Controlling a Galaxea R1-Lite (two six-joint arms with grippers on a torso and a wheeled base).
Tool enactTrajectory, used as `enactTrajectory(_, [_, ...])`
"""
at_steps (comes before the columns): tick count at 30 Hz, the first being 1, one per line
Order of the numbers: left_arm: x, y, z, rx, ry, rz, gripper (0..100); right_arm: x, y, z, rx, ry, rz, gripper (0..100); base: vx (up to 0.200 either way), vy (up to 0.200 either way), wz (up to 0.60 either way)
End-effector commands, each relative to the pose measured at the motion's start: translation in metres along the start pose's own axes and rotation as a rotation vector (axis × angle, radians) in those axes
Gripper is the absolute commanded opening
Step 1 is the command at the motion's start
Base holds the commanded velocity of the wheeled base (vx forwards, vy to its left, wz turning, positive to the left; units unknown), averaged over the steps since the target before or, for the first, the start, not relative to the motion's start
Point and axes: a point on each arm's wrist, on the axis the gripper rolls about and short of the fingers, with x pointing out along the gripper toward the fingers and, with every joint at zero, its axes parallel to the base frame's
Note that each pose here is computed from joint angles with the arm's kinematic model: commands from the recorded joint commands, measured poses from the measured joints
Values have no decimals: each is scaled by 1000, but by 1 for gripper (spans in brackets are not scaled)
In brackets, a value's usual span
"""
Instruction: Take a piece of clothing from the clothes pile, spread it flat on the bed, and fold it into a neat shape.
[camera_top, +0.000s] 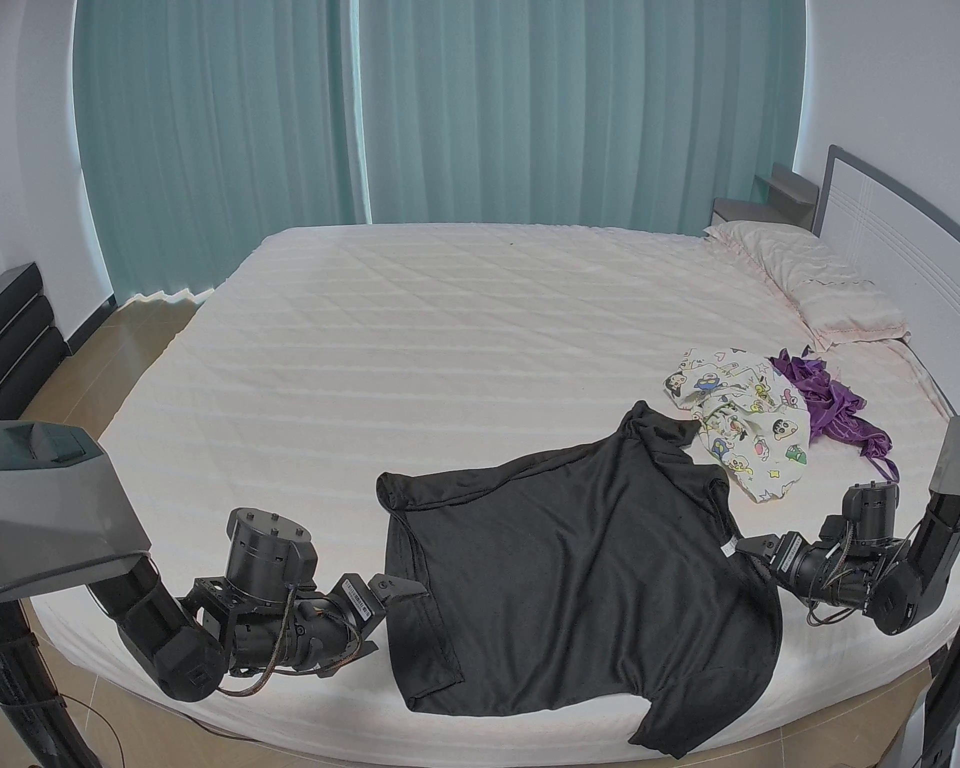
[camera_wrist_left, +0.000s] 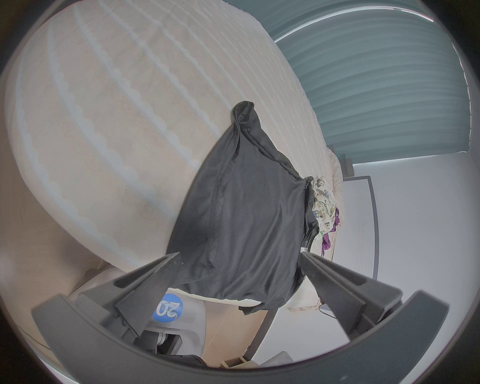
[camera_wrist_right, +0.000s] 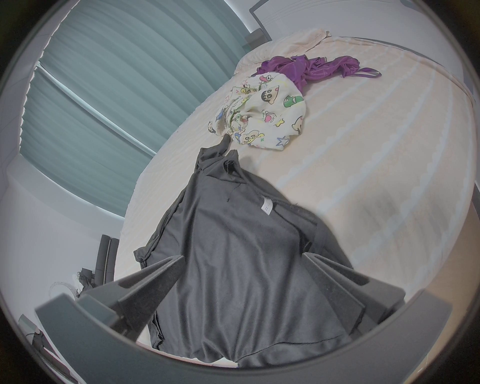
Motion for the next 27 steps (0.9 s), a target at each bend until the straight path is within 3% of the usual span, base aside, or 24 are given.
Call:
enactTrajectory(1, [0,0,-2,4,6,1,100,-2,-1,-5,-5,4,4,100,0,-200,0])
enactTrajectory(7, [1,0,-2,9,5,4,100,-2,-3,-7,-5,7,2,100,0,-200,0])
enactTrajectory(13, [4,1,2,13,-28,17,100,-4,-1,-11,-14,20,7,100,0,0,0])
enactTrajectory(18, [6,-9,30,66,-164,0,100,-4,6,-21,-39,53,21,100,0,0,0])
enactTrajectory(22, [10,-14,45,95,-203,-5,100,-5,7,-25,-47,64,22,100,0,0,0])
enactTrajectory(24, [14,-6,48,185,-193,61,100,-5,7,-26,-47,67,21,100,0,0,0])
enactTrajectory(27, [28,7,42,234,-169,140,100,-5,7,-26,-47,68,20,100,0,0,0])
